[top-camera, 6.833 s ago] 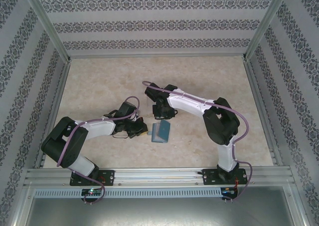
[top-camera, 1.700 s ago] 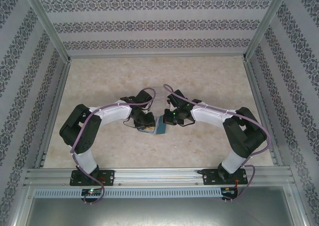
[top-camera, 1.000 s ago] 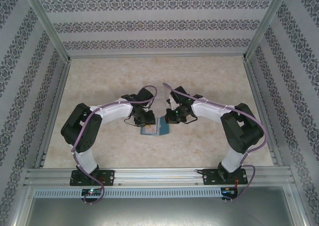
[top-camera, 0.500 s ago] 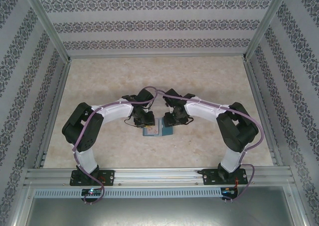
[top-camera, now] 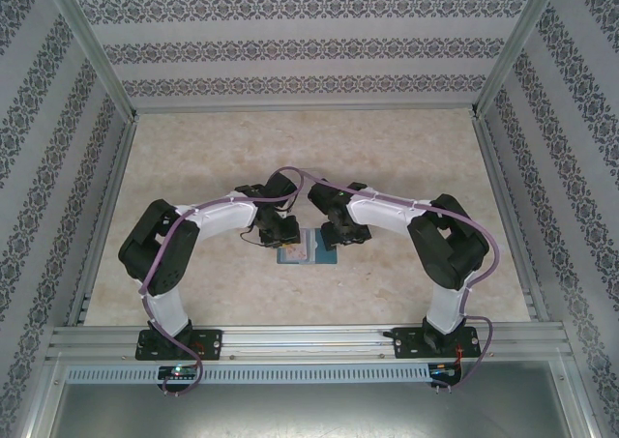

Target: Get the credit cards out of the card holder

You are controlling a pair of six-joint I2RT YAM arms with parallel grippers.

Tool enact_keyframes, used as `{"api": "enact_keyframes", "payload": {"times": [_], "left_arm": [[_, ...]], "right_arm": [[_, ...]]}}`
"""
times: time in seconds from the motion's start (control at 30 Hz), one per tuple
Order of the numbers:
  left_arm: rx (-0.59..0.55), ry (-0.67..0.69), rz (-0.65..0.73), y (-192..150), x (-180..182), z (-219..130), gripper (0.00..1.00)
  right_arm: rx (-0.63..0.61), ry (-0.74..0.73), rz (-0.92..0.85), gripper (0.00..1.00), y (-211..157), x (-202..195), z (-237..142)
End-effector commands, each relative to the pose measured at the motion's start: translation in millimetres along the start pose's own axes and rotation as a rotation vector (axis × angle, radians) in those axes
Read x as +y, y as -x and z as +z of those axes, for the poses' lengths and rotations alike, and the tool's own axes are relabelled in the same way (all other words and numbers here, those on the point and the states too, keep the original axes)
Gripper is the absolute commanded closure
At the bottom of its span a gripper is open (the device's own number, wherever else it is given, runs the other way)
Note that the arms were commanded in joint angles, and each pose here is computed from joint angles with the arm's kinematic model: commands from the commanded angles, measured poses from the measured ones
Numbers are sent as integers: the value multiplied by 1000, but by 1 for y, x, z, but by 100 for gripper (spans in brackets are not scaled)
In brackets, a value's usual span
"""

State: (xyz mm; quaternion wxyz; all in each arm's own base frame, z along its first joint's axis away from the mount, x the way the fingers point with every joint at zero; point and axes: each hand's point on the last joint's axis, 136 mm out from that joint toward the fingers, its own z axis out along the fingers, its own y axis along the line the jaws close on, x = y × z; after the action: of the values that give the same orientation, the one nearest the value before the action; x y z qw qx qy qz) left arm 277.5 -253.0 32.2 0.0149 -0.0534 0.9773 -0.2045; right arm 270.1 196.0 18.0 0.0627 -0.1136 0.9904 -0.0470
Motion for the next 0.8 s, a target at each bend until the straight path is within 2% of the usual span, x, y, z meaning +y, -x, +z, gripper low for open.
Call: {"api": "enact_keyframes", "payload": {"times": [0.0, 0.4, 0.6, 0.77], "left_arm": [[-2, -8, -18, -5, 2, -9, 81], [-16, 23, -10, 3, 8, -12, 84], [-6, 23, -11, 1, 10, -9, 86], [7, 20, -10, -1, 10, -7, 87]], "right_arm": [[24, -133, -28, 28, -9, -25, 4], [-89, 157, 60, 35, 14, 12, -52], [-124, 279, 110, 44, 21, 28, -75], [-163, 404, 145, 59, 27, 44, -97]]}}
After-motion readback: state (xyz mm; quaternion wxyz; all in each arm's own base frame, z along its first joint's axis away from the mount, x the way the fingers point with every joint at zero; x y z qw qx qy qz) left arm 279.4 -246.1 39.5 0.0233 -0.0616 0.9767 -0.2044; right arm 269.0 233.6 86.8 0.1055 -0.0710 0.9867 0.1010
